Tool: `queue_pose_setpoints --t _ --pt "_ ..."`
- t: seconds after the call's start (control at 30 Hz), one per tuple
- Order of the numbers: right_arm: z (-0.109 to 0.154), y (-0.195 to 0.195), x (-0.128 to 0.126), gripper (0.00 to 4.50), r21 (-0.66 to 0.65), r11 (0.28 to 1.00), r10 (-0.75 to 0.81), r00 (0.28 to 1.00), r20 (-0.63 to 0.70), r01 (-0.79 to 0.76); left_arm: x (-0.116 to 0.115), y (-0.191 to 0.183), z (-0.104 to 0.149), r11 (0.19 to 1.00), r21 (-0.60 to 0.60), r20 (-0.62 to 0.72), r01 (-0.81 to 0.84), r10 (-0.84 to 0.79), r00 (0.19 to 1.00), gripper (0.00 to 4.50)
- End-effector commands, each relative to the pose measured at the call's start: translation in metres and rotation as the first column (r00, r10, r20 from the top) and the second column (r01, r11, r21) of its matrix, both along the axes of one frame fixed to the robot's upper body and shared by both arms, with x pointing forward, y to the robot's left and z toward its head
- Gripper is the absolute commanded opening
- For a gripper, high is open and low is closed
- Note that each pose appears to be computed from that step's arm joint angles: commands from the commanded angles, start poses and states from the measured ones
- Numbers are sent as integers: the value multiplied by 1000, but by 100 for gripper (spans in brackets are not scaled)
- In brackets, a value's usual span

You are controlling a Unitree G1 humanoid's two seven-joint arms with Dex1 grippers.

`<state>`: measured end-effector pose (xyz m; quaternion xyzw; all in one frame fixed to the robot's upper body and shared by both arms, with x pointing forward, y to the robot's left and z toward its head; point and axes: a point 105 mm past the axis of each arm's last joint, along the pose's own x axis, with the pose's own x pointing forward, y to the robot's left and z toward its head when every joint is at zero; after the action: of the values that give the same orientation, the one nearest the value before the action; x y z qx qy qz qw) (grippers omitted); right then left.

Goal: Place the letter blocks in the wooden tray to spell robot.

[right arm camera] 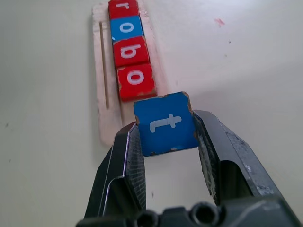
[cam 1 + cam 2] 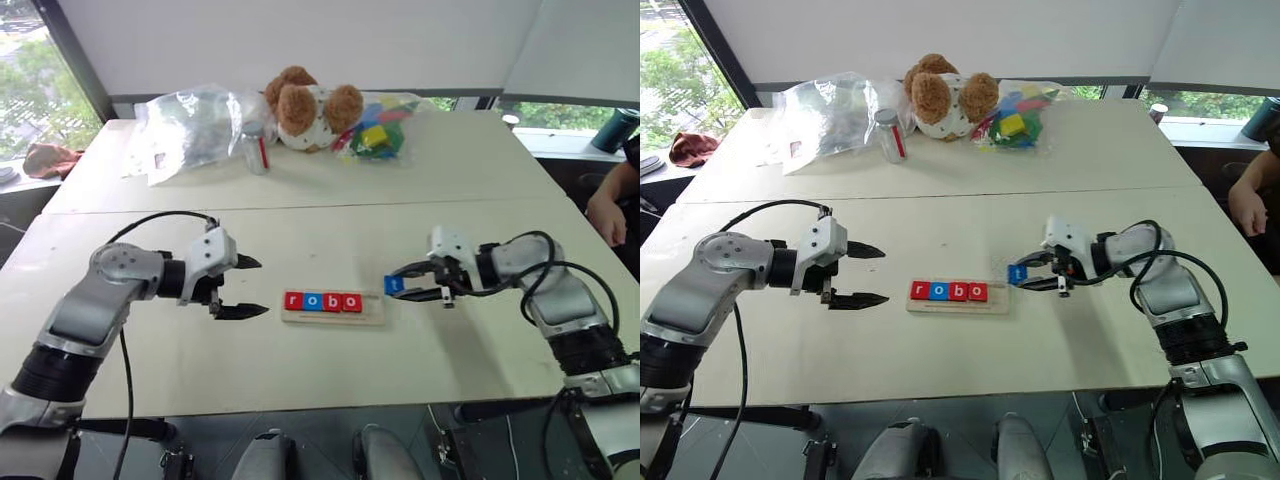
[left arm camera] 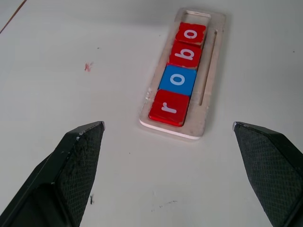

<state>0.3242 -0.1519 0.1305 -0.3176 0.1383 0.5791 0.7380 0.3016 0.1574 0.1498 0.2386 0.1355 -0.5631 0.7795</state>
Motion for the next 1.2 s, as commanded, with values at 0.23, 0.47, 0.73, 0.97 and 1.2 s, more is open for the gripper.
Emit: queue_pose_setpoints --t 0.23,0.47,0.73,0.97,1.2 --pt "-9 15 3 111 -61 998 -14 1000 8 14 1 -9 3 999 -23 34 29 -28 999 450" --pt "-10 23 0 111 -48 999 9 1000 0 -9 2 -12 1 999 -28 36 30 -29 999 450" --pt "-11 30 -3 111 -56 998 34 999 4 -33 3 -14 -1 999 -34 39 26 -25 999 450" --pt "-14 40 -8 111 -55 997 62 998 9 -61 4 -14 -4 999 -28 44 27 -26 999 450" --pt "-16 41 -7 111 -59 997 44 999 10 -43 5 -15 -5 999 -24 48 27 -26 999 450"
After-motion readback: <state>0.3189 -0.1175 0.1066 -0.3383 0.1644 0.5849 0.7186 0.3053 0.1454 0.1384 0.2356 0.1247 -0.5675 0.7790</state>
